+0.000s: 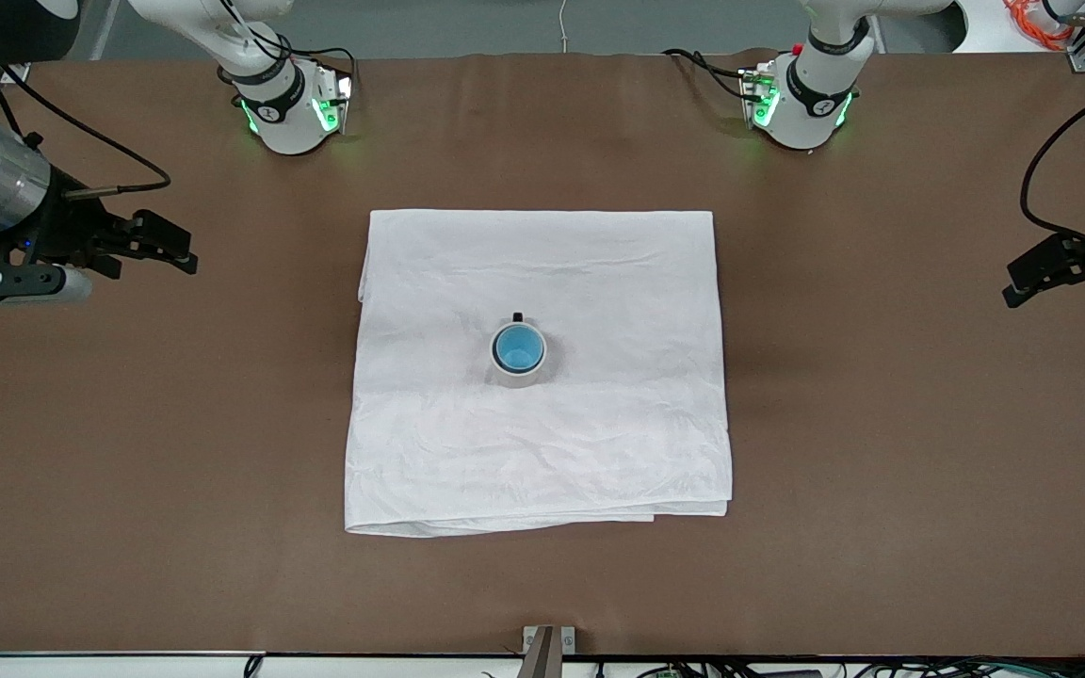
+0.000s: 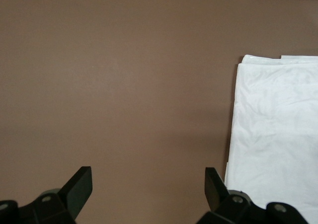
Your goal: Place blue cup into white mug on cloth
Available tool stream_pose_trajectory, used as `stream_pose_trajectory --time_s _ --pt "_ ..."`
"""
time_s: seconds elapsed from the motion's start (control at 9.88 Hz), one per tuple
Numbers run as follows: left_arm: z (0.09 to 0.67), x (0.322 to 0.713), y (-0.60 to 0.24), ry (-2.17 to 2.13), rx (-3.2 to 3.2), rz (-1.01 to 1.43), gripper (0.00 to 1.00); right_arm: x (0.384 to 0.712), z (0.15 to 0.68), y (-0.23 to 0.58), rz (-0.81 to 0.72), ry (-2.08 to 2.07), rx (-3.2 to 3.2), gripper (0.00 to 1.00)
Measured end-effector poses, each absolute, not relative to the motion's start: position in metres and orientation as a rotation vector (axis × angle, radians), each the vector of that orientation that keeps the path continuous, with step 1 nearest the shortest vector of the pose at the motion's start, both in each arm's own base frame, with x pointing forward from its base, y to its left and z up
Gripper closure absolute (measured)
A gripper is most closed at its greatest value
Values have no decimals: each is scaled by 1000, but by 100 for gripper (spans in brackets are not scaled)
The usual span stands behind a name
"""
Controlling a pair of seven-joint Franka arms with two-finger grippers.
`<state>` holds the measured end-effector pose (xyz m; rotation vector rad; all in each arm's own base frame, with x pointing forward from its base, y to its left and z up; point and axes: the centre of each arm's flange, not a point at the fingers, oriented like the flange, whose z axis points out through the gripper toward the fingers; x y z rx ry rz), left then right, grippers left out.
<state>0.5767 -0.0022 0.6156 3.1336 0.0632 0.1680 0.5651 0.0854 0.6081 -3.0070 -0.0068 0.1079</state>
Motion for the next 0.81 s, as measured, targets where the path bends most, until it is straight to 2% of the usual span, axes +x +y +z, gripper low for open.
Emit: stream_pose_trajectory --time_s 0.81 --pt "622 573 5 86 3118 205 0 563 582 104 156 -30 -2959 0"
